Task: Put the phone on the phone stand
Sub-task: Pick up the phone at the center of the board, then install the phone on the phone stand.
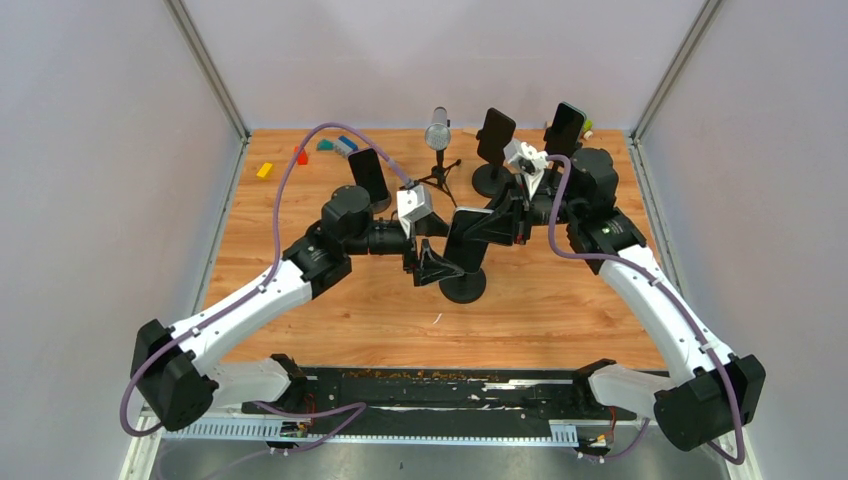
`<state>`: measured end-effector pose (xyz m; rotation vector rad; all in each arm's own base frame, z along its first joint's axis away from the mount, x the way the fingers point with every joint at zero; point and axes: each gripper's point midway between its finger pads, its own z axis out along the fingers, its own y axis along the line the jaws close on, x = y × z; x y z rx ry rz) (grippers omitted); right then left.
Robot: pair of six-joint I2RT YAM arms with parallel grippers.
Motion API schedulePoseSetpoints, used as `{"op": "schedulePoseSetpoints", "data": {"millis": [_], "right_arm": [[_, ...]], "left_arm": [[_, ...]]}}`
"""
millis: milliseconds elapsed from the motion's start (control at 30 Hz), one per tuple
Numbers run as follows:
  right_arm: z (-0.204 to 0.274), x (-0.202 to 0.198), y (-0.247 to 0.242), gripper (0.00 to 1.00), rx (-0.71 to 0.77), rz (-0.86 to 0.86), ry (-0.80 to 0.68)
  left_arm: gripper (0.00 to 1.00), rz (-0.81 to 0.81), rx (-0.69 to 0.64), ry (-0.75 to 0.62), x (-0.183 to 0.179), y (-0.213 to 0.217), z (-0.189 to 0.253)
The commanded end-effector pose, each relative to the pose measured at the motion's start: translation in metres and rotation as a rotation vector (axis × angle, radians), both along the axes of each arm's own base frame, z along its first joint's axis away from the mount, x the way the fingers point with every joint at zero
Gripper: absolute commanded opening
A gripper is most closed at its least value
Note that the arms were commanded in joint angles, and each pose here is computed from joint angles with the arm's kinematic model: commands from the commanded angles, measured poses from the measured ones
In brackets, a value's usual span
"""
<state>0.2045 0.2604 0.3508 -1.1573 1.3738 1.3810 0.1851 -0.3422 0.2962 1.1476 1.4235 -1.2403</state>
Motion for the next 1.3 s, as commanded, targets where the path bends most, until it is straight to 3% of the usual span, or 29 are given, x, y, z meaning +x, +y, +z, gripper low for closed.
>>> {"op": "schedulePoseSetpoints", "data": {"millis": [0,300,800,1267], "right_arm": [[0.009,-0.006,-0.004,0.0,0.02,0.041,-0.089],[-0.013,-0.01,-0.001,0.0,0.022,0.158,-0.124],[-0.071,0.012,0.013,0.0,0.018,0.239,-0.199],[-0.09,0.011,0.009,0.0,-0.004,0.208,-0.273]], "left_arm": [[0.97,0.118,0.026,-0.175,0.013,0.019,0.013],[0.99,0.217,0.224,-0.287,0.03,0.047,-0.028],[0.95,0.218,0.228,-0.315,0.035,0.061,-0.018],[0.94,0.213,0.228,-0.282,0.043,0.055,-0.022]]}}
